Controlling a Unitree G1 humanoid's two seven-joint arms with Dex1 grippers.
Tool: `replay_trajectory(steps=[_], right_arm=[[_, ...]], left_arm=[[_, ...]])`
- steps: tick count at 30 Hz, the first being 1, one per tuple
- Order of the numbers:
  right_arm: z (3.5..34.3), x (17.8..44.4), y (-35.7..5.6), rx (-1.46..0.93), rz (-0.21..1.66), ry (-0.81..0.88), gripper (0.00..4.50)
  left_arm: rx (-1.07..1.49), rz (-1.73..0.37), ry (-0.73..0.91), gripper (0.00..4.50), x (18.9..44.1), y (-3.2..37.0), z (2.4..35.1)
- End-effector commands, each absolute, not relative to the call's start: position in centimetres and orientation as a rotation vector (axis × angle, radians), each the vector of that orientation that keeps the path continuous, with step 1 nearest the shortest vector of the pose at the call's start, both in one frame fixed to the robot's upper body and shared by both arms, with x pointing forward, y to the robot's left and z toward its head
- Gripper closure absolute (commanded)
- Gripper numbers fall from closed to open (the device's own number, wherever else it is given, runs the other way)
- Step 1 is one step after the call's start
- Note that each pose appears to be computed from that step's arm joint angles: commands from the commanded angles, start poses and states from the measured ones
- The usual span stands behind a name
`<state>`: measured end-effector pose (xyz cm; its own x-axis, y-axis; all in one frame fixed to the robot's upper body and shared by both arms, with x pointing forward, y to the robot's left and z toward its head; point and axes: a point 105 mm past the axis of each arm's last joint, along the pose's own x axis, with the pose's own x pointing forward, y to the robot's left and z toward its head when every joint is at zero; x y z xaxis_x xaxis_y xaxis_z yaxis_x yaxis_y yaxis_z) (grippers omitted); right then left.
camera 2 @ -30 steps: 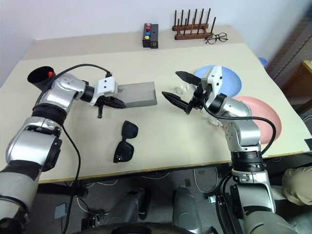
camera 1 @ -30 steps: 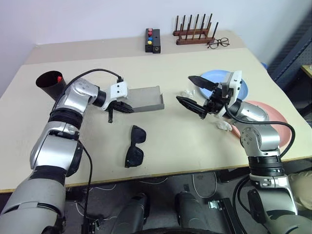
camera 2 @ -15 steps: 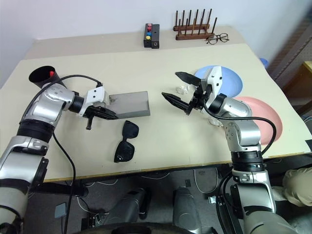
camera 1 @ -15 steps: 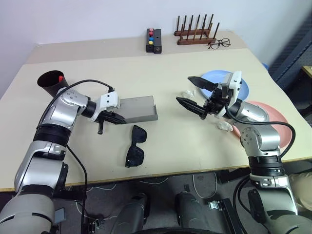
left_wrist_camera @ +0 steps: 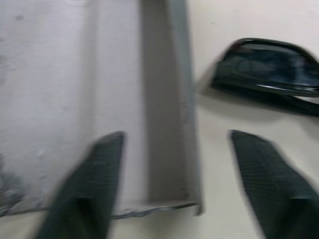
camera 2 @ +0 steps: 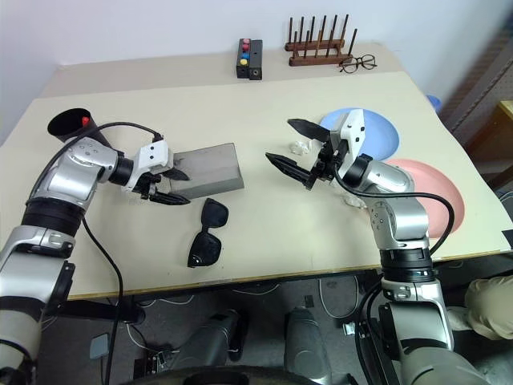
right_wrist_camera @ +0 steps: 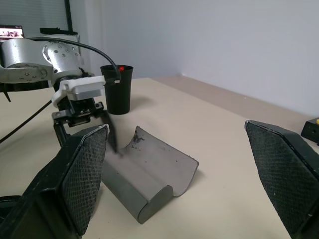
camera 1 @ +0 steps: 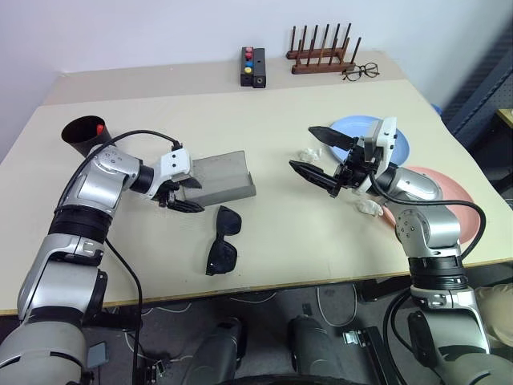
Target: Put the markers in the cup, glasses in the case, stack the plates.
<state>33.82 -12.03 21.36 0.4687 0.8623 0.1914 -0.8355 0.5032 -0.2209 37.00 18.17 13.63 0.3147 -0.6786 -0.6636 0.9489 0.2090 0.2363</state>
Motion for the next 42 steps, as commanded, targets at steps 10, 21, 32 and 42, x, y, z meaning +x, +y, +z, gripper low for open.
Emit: replay_trajectory(steps=[10,21,32,42], right_arm=[[22.5,33.8,-12.1,-0.126,1.057,-0.327,0.0],[21.1,33.6,-12.5,-0.132,1.07,-0.272,0.0],[21.0,33.2,-12.9,-0.137,1.054,-0.266,0.0],[20.9,32.9,-13.4,-0.138,1.031,-0.262,0.0]], left_arm=[[0.461,-1.118,0.31,0.08,34.9,19.3,20.3],[0.205,-1.311,0.495,0.08,25.5,16.3,15.2],[0.088,-1.219,0.559,0.08,24.9,14.7,13.4],[-0.056,-1.04,0.63,0.08,25.5,12.0,12.4]])
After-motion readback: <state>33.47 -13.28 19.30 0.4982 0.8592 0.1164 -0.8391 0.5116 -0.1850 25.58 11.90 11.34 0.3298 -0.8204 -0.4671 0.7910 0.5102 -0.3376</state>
